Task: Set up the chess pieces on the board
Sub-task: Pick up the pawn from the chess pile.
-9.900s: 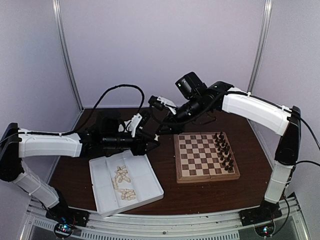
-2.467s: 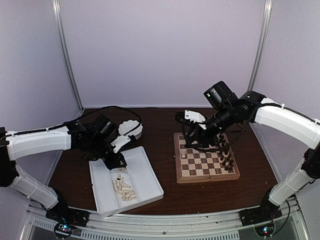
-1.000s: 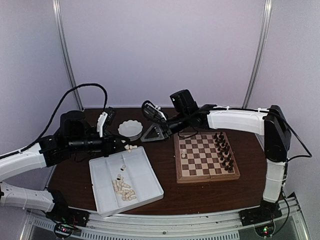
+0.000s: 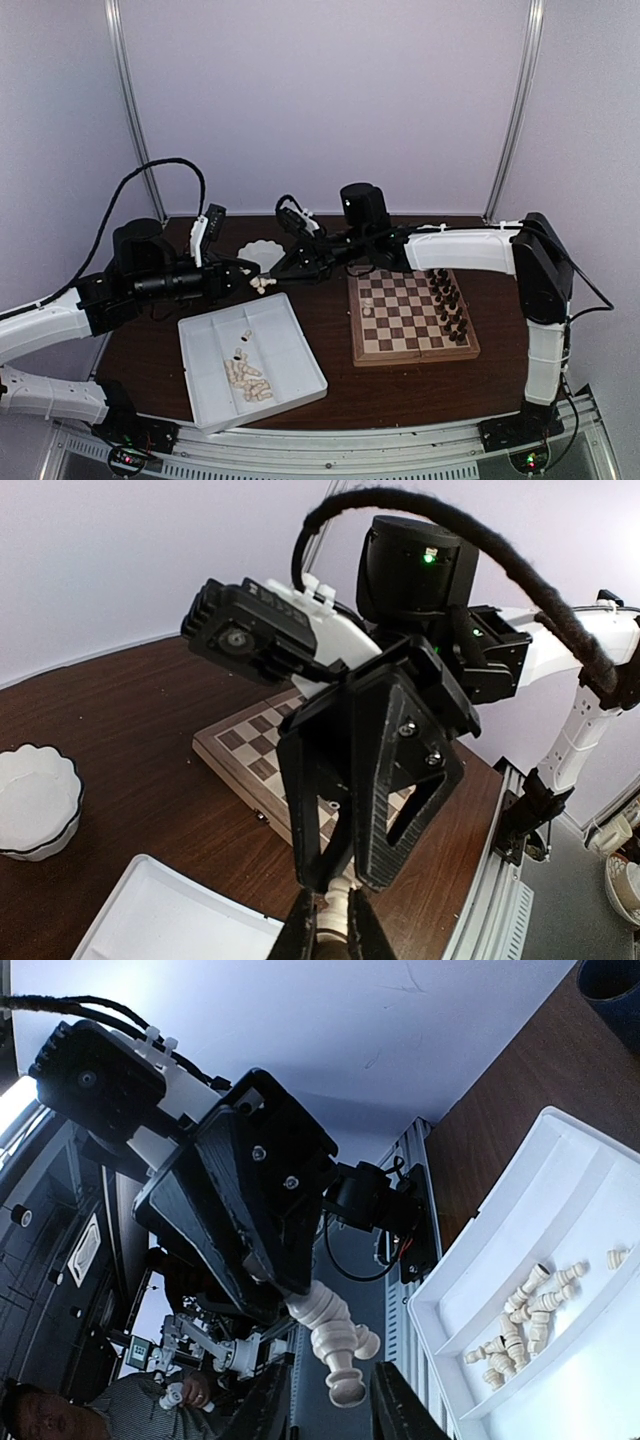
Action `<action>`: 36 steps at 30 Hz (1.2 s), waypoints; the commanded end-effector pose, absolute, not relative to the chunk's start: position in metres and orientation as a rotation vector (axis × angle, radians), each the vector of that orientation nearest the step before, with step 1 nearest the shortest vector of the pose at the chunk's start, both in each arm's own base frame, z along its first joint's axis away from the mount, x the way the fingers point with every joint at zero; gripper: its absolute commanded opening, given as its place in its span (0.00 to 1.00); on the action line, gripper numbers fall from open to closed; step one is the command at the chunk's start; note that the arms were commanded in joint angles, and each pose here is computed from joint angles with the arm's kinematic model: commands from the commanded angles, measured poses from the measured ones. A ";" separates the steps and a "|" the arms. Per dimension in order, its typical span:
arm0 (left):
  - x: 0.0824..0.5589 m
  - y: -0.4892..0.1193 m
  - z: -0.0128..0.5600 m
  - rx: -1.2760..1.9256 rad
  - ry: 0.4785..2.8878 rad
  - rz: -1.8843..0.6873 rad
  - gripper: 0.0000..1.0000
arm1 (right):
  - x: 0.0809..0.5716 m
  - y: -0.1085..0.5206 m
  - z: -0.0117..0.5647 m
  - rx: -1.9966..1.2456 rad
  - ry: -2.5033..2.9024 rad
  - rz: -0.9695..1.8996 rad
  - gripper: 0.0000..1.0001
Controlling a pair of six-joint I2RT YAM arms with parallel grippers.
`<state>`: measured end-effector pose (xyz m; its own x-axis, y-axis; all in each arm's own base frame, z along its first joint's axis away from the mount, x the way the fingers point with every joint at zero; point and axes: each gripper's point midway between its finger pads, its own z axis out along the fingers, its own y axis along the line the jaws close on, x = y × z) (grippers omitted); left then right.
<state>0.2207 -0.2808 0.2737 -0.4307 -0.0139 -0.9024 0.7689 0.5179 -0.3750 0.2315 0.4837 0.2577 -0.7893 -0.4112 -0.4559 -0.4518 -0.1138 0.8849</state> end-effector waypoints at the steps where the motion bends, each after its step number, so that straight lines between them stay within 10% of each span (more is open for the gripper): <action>1: 0.226 -0.281 0.285 0.618 1.746 -1.022 0.08 | 0.225 0.486 0.262 -1.038 2.026 2.138 0.28; 14: 0.228 -0.278 0.287 0.605 1.736 -1.002 0.09 | 0.217 0.486 0.254 -1.061 2.058 2.107 0.38; 29: 0.228 -0.278 0.278 0.612 1.766 -0.995 0.09 | 0.234 0.478 0.259 -1.043 2.033 2.043 0.11; 36: 0.232 -0.270 0.268 0.639 1.832 -0.887 0.09 | 0.252 0.433 0.228 -1.249 2.137 1.462 0.07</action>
